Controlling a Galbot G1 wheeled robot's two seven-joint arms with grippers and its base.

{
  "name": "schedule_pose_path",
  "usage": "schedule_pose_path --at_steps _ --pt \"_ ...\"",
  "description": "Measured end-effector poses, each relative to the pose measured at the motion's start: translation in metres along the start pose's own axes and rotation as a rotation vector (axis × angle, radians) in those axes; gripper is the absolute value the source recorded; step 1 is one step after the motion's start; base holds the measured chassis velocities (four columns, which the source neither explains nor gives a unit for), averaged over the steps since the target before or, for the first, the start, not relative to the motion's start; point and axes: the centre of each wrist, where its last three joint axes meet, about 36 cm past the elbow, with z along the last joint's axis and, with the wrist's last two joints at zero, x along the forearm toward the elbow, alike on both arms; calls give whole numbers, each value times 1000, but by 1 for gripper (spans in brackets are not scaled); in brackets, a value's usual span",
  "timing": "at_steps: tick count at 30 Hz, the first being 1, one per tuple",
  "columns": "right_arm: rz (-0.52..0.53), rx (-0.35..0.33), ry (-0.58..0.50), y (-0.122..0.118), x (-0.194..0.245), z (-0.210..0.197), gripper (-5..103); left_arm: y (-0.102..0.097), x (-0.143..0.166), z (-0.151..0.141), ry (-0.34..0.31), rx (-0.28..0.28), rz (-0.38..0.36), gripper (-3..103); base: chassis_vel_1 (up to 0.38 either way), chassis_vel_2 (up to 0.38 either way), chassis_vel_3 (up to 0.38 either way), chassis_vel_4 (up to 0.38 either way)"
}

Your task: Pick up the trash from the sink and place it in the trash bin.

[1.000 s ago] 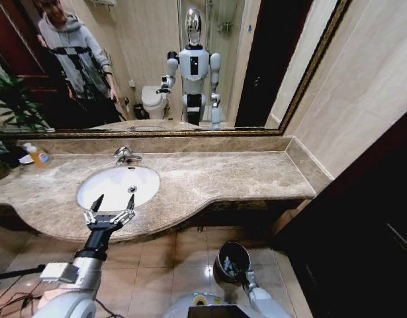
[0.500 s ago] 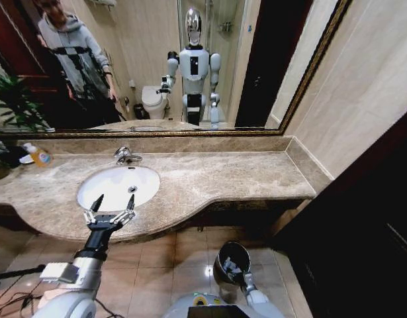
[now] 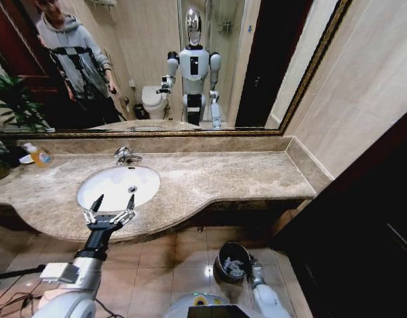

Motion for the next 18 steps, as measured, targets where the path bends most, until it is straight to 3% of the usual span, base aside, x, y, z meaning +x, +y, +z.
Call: schedule_pose_path --at_steps 2,5,11,13,14,15,18 --pt "1 -14 -21 -1 5 -8 100 0 0 0 0 0 0 100 0 0 0 0" --pt "-19 -107 -179 9 42 -62 100 0 0 0 0 0 0 100 0 0 0 0" --pt "-65 -99 -343 41 106 -128 100 0 0 0 0 0 0 100 0 0 0 0" --pt "-73 -64 -403 53 127 -153 100 0 0 0 0 0 0 100 0 0 0 0" --pt "-70 -12 -458 62 140 -173 100 0 0 0 0 0 0 100 0 0 0 0" --pt "-70 -12 -458 62 140 -173 100 0 0 0 0 0 0 100 0 0 0 0" --pt "-42 101 -548 68 150 -197 100 0 0 0 0 0 0 100 0 0 0 0"
